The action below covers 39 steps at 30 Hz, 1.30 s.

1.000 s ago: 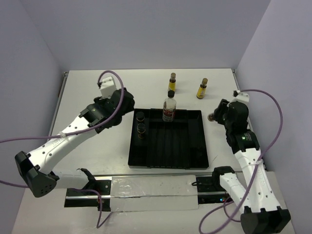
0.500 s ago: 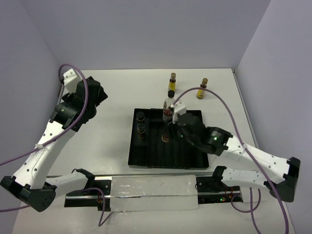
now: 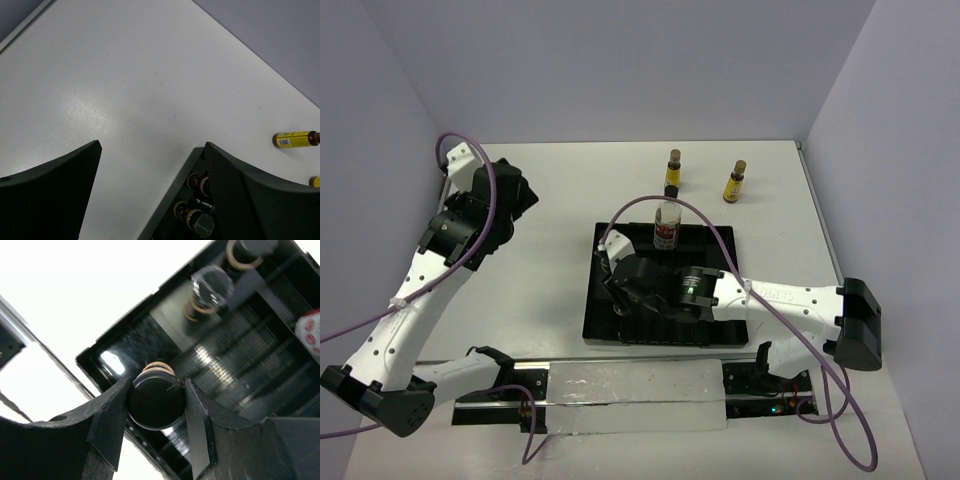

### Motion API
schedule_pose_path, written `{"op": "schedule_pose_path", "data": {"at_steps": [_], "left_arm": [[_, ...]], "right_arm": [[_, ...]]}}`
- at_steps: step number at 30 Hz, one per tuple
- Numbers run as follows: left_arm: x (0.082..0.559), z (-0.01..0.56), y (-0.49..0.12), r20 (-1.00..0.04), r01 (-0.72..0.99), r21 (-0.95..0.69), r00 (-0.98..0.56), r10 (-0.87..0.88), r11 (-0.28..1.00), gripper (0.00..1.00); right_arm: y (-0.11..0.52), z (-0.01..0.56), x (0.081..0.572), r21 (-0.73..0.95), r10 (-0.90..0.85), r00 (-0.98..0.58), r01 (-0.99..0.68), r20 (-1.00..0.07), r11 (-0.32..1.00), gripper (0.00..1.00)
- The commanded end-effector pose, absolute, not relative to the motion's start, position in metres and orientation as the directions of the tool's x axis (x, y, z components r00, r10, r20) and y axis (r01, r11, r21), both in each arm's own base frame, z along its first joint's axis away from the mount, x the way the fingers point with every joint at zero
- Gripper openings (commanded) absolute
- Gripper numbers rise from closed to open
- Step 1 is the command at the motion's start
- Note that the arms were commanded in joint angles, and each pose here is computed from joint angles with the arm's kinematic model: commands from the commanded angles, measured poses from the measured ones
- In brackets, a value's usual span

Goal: Organize the condiment bottles

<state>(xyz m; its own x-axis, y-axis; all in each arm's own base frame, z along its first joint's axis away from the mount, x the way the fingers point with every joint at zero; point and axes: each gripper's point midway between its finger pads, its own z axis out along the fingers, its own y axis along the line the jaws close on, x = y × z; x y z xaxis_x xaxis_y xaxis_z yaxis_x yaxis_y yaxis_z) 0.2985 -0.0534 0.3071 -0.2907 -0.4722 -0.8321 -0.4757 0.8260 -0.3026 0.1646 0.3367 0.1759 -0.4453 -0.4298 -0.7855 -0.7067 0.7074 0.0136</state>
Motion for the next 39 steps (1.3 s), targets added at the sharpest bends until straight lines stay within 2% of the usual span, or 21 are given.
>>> {"op": "schedule_pose_path", "data": {"at_steps": [1, 7, 20, 33, 35, 38, 39], "left_arm": [[0.295, 0.318, -0.050, -0.831, -0.466, -0.326, -0.273, -0.484, 0.823, 0.92], [0.294, 0.318, -0.053, -0.826, -0.455, -0.338, -0.276, -0.492, 0.824, 0.92], [0.295, 0.314, -0.055, -0.820, -0.453, -0.346, -0.279, -0.499, 0.822, 0.92], [0.295, 0.311, -0.056, -0.819, -0.449, -0.343, -0.288, -0.497, 0.825, 0.92], [0.295, 0.311, -0.055, -0.820, -0.450, -0.342, -0.285, -0.496, 0.825, 0.92], [0.296, 0.311, -0.056, -0.821, -0.447, -0.344, -0.284, -0.496, 0.825, 0.92], [0.296, 0.310, -0.056, -0.822, -0.448, -0.342, -0.284, -0.494, 0.826, 0.92]], "right_arm": [[0.369, 0.209, 0.166, 0.068, -0.344, -0.406, -0.725, -0.847, 0.686, 0.09], [0.379, 0.181, 0.173, 0.017, -0.411, -0.424, -0.712, -0.807, 0.702, 0.09], [0.394, 0.137, 0.177, 0.009, -0.432, -0.432, -0.716, -0.792, 0.698, 0.10], [0.391, 0.109, 0.178, -0.031, -0.482, -0.445, -0.709, -0.755, 0.704, 0.23], [0.391, 0.108, 0.178, -0.031, -0.483, -0.446, -0.709, -0.754, 0.705, 0.29], [0.390, 0.111, 0.178, -0.031, -0.479, -0.445, -0.708, -0.757, 0.706, 0.56], [0.390, 0.112, 0.178, -0.031, -0.478, -0.444, -0.707, -0.758, 0.707, 0.57]]}}
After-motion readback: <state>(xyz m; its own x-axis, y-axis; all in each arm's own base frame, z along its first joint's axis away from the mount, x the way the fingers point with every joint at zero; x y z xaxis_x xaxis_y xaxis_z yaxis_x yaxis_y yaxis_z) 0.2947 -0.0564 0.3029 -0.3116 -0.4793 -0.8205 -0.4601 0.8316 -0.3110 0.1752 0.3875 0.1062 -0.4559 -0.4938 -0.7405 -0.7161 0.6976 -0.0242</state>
